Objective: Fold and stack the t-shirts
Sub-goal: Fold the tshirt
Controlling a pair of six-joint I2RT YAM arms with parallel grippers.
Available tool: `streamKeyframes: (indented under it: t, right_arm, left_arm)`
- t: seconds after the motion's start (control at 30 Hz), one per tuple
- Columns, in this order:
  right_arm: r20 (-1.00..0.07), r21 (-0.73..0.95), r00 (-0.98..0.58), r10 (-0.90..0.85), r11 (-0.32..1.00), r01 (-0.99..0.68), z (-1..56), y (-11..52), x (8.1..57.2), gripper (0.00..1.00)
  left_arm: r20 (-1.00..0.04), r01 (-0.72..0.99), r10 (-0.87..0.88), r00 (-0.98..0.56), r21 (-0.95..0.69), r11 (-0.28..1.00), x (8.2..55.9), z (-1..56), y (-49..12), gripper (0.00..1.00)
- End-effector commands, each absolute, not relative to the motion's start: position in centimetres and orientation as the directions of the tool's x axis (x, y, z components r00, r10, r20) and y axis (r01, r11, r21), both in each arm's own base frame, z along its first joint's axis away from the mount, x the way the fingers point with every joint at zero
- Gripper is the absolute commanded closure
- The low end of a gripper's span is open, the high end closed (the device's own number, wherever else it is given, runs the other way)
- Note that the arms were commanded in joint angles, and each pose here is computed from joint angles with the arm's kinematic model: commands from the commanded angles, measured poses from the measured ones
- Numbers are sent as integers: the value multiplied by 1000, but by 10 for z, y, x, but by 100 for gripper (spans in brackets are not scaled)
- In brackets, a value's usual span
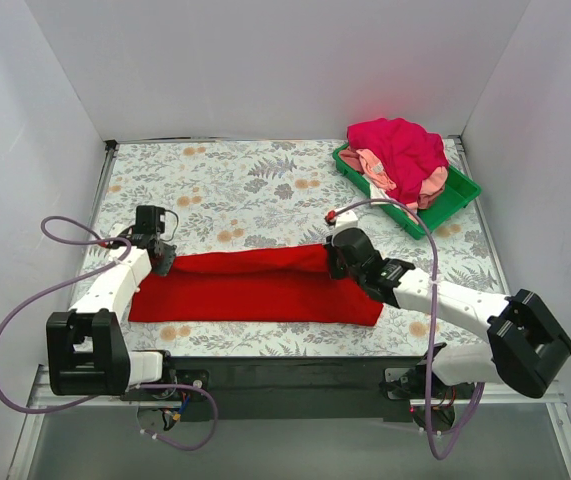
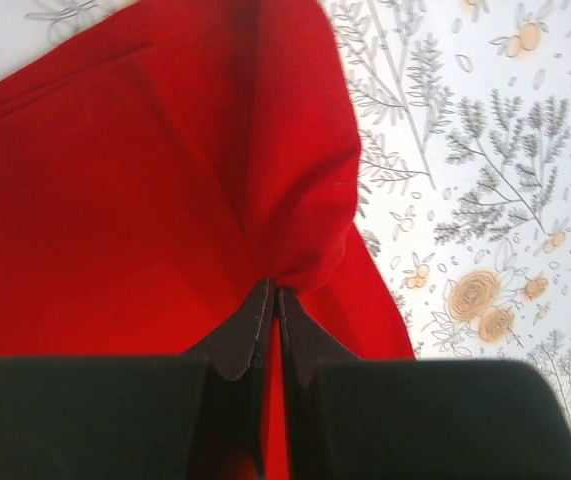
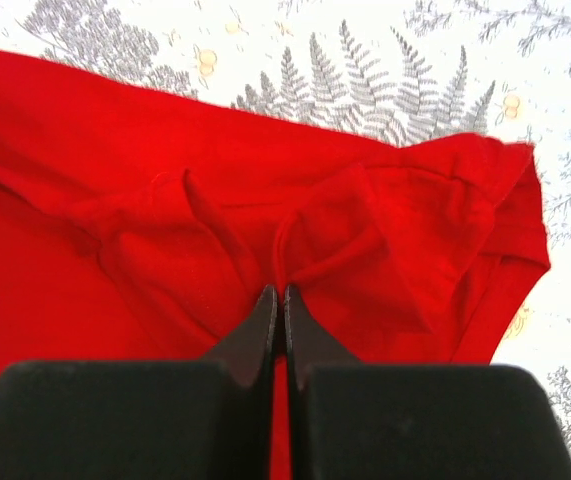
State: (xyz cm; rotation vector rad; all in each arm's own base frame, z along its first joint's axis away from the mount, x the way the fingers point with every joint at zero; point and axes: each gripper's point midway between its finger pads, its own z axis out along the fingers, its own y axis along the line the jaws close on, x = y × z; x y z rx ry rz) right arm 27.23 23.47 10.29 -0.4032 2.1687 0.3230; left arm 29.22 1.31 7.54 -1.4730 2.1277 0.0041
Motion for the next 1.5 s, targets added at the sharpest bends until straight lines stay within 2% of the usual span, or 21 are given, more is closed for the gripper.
streamKeyframes:
  t: [0.0,0.03,0.07,0.1,0.13,0.2,0.23,0.3,0.33,0.4,0.43,0.57,0.7,0.83,0.9,1.0,1.13,1.27,1.43,1.47]
  right_arm:
    - [-817,108,-561,-133,921,-375,102,230,265,99]
    - [-816,112,-563,-132,919,-378,102,230,262,99]
    - [-804,114,-578,-137,919,-377,94,226,257,98]
    - [-793,141,-595,-132,910,-389,91,229,250,90]
    - [-772,150,-619,-145,905,-398,86,226,239,83]
    - [-721,174,-673,-165,897,-406,66,219,216,61]
    - [-705,202,-694,-147,896,-395,64,216,205,48]
    - [-666,223,-727,-169,884,-410,48,209,179,41]
    - [-681,254,-715,-157,866,-431,56,212,172,31]
    - [-679,281,-716,-159,845,-455,58,210,161,18]
    - [-702,297,-698,-146,830,-472,68,211,160,2]
    - [-782,297,-612,-121,790,-536,106,221,170,2]
    - [-859,249,-504,-92,785,-568,146,237,196,2]
    - [-852,222,-508,-125,793,-568,151,261,217,2]
    - [-837,208,-527,-146,806,-554,146,271,228,2]
    - [-816,203,-555,-164,816,-541,136,281,241,2]
    - [-787,217,-593,-170,823,-524,118,280,249,2]
    - [-747,230,-640,-178,835,-500,95,270,249,2]
    - [-701,235,-689,-184,853,-467,71,255,249,2]
    - [-695,239,-694,-186,851,-468,69,255,248,2]
  left_arm:
    - [-460,-899,-869,-184,-280,338,276,75,23,100]
    - [-452,-909,-875,-175,-268,321,269,72,23,100]
    - [-449,-914,-877,-173,-259,312,266,72,23,95]
    - [-442,-922,-879,-178,-237,306,258,70,24,89]
    - [-427,-923,-888,-170,-248,295,255,72,21,76]
    - [-415,-934,-897,-151,-238,267,241,69,20,56]
    - [-414,-944,-898,-147,-212,252,229,69,22,50]
    - [-417,-942,-900,-127,-232,241,216,80,23,44]
    - [-425,-940,-897,-121,-241,241,213,85,24,43]
    - [-440,-924,-892,-104,-288,250,207,100,26,42]
    - [-443,-917,-891,-104,-304,258,206,106,26,42]
    - [-418,-871,-901,-118,-392,296,218,131,15,41]
    - [-350,-810,-915,-200,-466,356,252,140,-8,39]
    - [-295,-779,-907,-299,-474,411,282,128,-35,39]
    - [-305,-757,-882,-359,-458,466,293,124,-55,39]
    - [-341,-791,-850,-401,-339,509,302,105,-61,38]
    - [-423,-873,-826,-373,-143,467,298,74,-33,33]
    - [-510,-938,-805,-303,13,345,284,57,2,29]
    - [-517,-971,-827,-222,45,233,277,47,43,28]
    - [-519,-985,-839,-165,46,165,272,47,61,28]
